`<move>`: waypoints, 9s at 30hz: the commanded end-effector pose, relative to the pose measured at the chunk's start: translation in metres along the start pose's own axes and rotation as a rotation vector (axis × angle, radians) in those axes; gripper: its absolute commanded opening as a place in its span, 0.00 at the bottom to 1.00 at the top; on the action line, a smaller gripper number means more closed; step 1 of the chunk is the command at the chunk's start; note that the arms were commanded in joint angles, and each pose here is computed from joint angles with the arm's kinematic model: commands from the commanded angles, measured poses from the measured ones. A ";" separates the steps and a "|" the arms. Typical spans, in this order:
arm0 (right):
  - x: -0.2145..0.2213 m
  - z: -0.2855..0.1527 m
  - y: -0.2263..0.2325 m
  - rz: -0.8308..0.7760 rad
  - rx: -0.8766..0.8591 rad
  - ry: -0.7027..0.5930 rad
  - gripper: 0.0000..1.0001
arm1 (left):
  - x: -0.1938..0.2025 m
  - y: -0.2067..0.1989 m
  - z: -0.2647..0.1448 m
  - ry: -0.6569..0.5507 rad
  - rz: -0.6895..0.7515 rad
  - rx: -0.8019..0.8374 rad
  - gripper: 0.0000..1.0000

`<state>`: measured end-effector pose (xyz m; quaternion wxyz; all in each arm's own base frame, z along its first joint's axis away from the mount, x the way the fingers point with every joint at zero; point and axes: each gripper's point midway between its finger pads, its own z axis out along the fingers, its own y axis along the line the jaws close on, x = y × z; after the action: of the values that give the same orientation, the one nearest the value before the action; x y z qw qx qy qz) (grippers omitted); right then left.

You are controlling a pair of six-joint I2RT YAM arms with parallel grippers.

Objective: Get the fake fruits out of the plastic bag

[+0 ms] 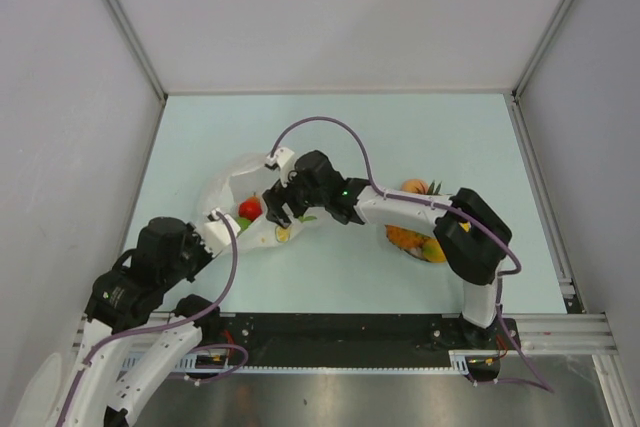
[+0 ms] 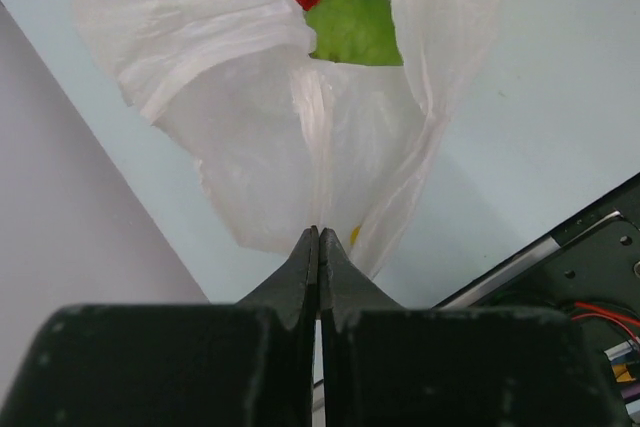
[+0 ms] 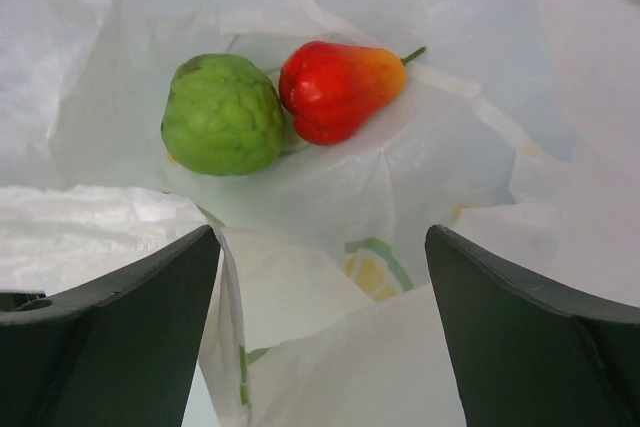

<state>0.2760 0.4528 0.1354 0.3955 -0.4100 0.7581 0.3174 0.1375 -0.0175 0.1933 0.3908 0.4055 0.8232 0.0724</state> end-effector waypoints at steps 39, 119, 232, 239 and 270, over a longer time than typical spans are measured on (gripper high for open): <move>-0.022 0.083 0.060 0.169 -0.192 -0.003 1.00 | -0.018 0.010 -0.029 -0.074 -0.056 -0.023 0.00; 0.151 -0.358 -0.128 -0.021 0.191 0.128 0.42 | -0.099 0.041 0.066 -0.107 -0.154 0.061 0.00; 0.007 -0.342 -0.297 0.653 0.645 -0.304 1.00 | -0.376 0.075 0.464 -0.477 -0.127 0.113 0.70; 0.011 -0.337 -0.302 0.642 0.647 -0.289 1.00 | -0.383 0.111 0.465 -0.575 -0.109 0.030 0.02; -0.079 -0.015 -0.440 0.456 0.710 -0.401 1.00 | -0.270 0.104 0.036 -0.633 -0.287 -0.002 1.00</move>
<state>0.6580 0.2559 0.1478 0.5403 -0.0072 0.8234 0.1733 0.3225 -0.1545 0.4465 0.7100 0.2656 0.6398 -0.1267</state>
